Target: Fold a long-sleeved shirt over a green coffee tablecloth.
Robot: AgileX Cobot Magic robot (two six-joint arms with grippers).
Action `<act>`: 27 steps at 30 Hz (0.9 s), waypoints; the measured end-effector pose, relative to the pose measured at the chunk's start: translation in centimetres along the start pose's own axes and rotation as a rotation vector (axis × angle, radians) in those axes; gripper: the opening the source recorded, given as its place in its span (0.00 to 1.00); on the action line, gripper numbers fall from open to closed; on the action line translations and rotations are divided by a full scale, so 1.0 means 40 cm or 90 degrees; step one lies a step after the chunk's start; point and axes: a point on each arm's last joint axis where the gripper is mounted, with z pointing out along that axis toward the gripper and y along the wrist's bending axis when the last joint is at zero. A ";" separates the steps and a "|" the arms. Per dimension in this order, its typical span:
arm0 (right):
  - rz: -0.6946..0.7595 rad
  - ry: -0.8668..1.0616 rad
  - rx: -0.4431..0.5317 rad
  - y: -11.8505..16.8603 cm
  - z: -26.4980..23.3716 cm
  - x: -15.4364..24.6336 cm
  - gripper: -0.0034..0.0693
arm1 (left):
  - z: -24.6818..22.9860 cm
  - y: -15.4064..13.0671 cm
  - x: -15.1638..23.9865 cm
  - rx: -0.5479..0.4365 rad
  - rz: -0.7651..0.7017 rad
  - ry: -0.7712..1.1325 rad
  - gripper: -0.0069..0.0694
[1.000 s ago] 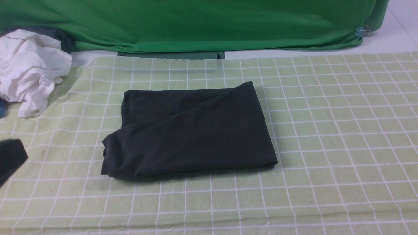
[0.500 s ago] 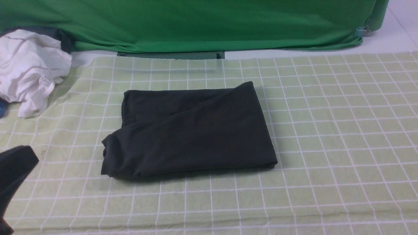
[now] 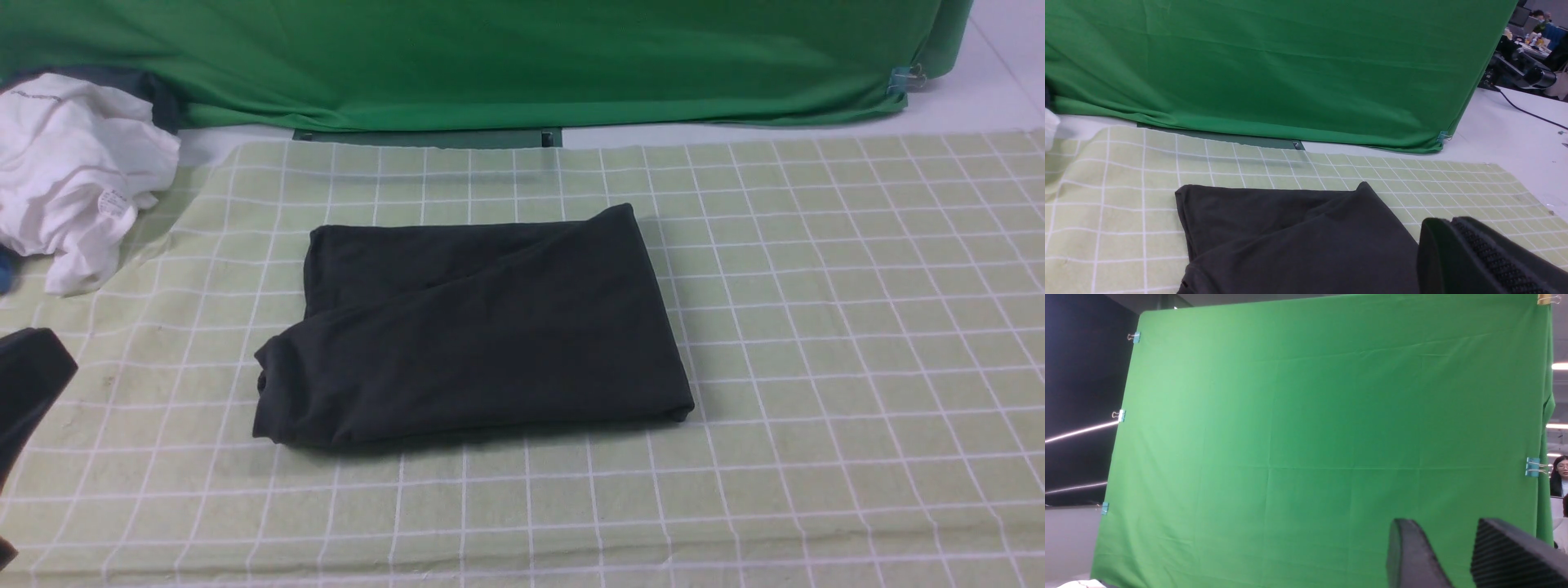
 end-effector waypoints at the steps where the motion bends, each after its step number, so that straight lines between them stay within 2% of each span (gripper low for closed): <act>1: 0.000 0.000 0.000 0.000 0.000 0.000 0.37 | 0.000 0.000 0.000 0.000 0.000 0.000 0.10; 6: 0.000 0.000 0.000 0.000 0.000 0.000 0.37 | 0.000 0.000 0.000 0.000 0.001 0.000 0.10; 13: 0.000 0.000 0.000 0.000 0.000 0.000 0.37 | -0.002 0.016 0.005 -0.037 0.119 -0.022 0.11; 18: 0.000 0.004 -0.002 0.001 0.000 0.002 0.37 | -0.010 0.059 0.090 -0.108 0.203 -0.082 0.11; 22: 0.000 0.006 -0.002 0.001 0.000 0.002 0.37 | -0.006 0.102 0.178 -0.182 0.207 -0.116 0.11; 27: 0.000 0.009 -0.003 0.001 0.000 0.003 0.37 | 0.013 0.143 0.260 -0.238 0.192 -0.074 0.11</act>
